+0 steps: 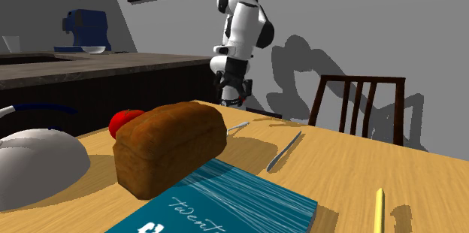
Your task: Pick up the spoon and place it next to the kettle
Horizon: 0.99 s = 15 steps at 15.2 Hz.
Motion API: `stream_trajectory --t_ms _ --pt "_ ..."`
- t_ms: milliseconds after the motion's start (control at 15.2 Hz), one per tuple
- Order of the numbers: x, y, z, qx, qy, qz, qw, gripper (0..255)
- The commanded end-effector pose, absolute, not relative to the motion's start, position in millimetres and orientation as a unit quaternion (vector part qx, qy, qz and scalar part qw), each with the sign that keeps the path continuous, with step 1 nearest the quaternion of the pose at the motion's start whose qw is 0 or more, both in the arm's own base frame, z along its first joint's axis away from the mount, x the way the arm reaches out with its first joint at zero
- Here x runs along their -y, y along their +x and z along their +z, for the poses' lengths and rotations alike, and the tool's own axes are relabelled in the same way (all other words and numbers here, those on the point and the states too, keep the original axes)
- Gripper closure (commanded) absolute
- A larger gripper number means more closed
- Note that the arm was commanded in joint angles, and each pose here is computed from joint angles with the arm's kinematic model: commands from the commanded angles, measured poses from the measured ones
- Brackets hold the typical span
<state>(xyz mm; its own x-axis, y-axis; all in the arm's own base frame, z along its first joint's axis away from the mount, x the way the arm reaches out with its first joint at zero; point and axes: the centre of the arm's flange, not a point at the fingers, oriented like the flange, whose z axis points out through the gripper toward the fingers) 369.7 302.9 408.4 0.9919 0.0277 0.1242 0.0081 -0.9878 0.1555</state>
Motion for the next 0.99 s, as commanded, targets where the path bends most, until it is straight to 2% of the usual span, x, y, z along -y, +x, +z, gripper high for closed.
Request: stream_trajectory --t_ms 0,660,924 --pt "-324 378 393 -0.004 0.995 0.067 0.076 0" --pt "-347 393 336 0.0 0.995 0.071 0.076 0" --pt "-347 394 333 0.0 0.995 0.071 0.076 0"
